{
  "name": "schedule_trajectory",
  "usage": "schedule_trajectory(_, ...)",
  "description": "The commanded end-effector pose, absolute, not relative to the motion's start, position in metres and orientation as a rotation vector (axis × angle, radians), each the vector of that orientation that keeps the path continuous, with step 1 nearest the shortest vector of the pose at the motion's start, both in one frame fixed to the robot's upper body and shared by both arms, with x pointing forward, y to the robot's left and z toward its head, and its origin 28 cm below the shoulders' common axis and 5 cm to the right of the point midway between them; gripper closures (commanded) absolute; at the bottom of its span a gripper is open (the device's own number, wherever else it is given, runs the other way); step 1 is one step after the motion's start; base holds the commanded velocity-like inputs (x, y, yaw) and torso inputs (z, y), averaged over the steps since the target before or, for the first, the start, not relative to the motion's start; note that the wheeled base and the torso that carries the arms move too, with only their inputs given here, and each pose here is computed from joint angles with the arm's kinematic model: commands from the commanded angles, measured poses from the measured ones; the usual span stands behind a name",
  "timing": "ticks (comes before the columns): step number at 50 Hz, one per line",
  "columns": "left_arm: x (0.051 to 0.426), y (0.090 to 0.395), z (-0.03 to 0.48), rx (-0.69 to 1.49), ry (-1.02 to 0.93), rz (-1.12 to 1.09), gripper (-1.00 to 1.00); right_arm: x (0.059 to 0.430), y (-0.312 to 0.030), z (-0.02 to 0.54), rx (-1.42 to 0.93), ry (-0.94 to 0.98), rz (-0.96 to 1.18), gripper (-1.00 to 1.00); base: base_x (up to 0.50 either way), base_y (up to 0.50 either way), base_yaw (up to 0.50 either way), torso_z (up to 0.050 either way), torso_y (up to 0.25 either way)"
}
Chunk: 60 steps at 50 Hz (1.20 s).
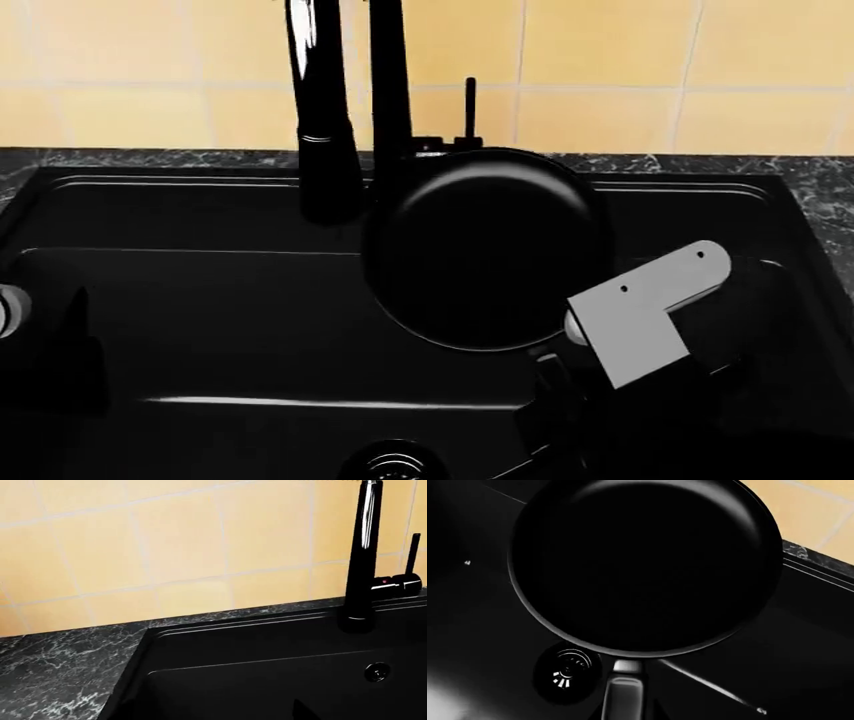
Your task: Pick the pan and sponge and place them into the sink. Then turn on the water.
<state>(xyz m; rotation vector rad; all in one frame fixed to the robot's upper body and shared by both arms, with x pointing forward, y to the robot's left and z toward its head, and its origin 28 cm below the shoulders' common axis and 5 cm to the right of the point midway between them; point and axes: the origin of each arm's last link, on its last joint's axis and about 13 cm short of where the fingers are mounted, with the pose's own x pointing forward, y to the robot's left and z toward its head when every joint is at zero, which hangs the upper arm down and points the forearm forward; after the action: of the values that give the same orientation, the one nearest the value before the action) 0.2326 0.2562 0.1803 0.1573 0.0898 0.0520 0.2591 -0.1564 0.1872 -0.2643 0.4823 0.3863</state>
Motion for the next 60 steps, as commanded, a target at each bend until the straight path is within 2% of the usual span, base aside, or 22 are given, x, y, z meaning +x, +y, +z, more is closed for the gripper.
schedule_trajectory(1,0.236,0.253,0.182,0.138,0.074,0.004,-1.0,0.264,-0.159,0.198,-0.287,0.396,0.386,1.0,0.1,0.46,0.0,0.0,0.0)
schedule_trajectory(6,0.235,0.253,0.182,0.14,0.074,0.003,-1.0,0.263,-0.159,0.197,-0.286,0.396,0.39,1.0,0.1,0.47,0.0,0.0,0.002)
schedule_trajectory(13,0.236,0.252,0.181,0.142,0.077,0.001,-1.0,0.263,-0.164,0.196,-0.304,0.381,0.366,1.0,0.02,0.03,0.0,0.001,0.002)
schedule_trajectory(16,0.235,0.253,0.181,0.142,0.075,0.003,-1.0,0.268,-0.169,0.198,-0.327,0.305,0.443,1.0,0.0,0.0,0.0,0.0,0.003)
schedule_trajectory(22,0.235,0.254,0.181,0.144,0.077,0.006,-1.0,0.283,-0.177,0.195,-0.435,0.357,0.52,1.0,0.0,0.0,0.0,0.0,0.002)
schedule_trajectory(27,0.236,0.254,0.18,0.143,0.08,0.009,-1.0,0.299,-0.181,0.192,-0.533,0.296,0.661,1.0,0.0,0.0,0.0,0.0,0.0)
schedule_trajectory(37,0.234,0.26,0.178,0.144,0.085,0.02,-1.0,0.321,-0.188,0.186,-0.632,0.283,0.776,1.0,0.0,0.0,0.0,0.001,0.002)
schedule_trajectory(46,0.236,0.26,0.178,0.147,0.089,0.025,-1.0,0.329,-0.177,0.166,-0.677,0.323,0.935,1.0,0.0,0.0,0.0,0.0,0.001)
schedule_trajectory(60,0.238,0.258,0.175,0.151,0.099,0.028,-1.0,0.342,-0.164,0.138,-0.67,0.353,1.016,1.0,0.0,0.0,0.0,0.001,0.001)
